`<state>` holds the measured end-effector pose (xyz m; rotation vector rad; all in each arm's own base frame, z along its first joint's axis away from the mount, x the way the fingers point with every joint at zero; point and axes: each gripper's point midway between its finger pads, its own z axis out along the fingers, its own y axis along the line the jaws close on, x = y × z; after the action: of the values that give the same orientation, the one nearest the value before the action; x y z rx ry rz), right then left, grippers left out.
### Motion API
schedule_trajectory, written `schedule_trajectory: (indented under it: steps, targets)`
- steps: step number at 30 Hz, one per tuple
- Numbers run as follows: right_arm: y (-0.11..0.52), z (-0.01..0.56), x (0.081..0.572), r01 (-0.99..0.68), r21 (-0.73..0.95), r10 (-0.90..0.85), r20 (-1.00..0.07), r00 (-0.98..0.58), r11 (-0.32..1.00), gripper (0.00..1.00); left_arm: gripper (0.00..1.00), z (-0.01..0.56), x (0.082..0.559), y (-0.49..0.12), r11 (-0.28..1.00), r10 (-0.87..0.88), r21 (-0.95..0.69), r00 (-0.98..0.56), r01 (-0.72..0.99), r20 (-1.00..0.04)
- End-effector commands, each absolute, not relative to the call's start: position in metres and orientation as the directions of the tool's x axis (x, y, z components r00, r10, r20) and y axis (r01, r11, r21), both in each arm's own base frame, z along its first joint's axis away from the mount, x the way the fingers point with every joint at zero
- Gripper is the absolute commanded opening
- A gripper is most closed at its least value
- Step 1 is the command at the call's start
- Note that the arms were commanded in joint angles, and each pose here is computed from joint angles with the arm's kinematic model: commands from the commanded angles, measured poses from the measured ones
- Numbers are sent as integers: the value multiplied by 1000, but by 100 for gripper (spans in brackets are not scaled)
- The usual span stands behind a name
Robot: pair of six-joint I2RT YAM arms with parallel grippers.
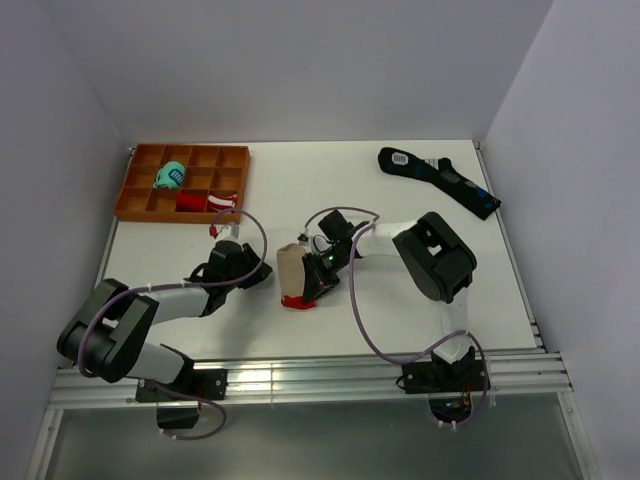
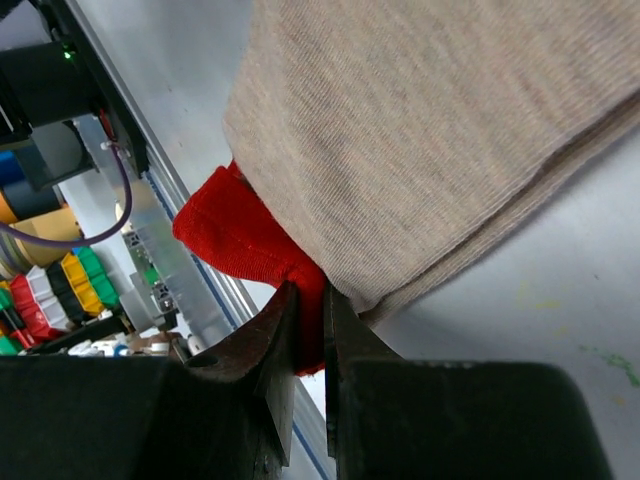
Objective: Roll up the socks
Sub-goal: Roll the sock at the center of the board.
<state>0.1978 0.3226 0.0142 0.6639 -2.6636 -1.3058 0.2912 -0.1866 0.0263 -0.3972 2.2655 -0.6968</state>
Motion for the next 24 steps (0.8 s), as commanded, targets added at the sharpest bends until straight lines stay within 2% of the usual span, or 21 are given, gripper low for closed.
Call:
schedule_trajectory:
  steps: [1, 5, 15, 21, 22, 24]
  targets:
    - [289, -24, 190, -334, 635, -433, 1, -901, 696, 3, 34, 46, 295, -187, 796, -463, -605, -650, -7, -602]
    - [289, -25, 191, -337, 627, -438, 8, -899, 703, 2, 36, 64, 272, -204, 720, -439, -678, -659, 149, -611]
    - [288, -24, 195, -334, 612, -434, 18, -901, 717, 2, 36, 96, 225, -230, 600, -380, -673, -587, 432, -715]
    - [289, -23, 197, -336, 611, -434, 15, -901, 717, 2, 38, 93, 209, -241, 602, -336, -641, -577, 476, -744]
    - [289, -24, 197, -336, 611, -434, 15, -901, 717, 2, 43, 93, 209, -241, 607, -338, -640, -577, 471, -744]
    - [289, -24, 196, -336, 612, -437, 16, -899, 716, 1, 46, 87, 213, -239, 634, -326, -628, -581, 452, -746]
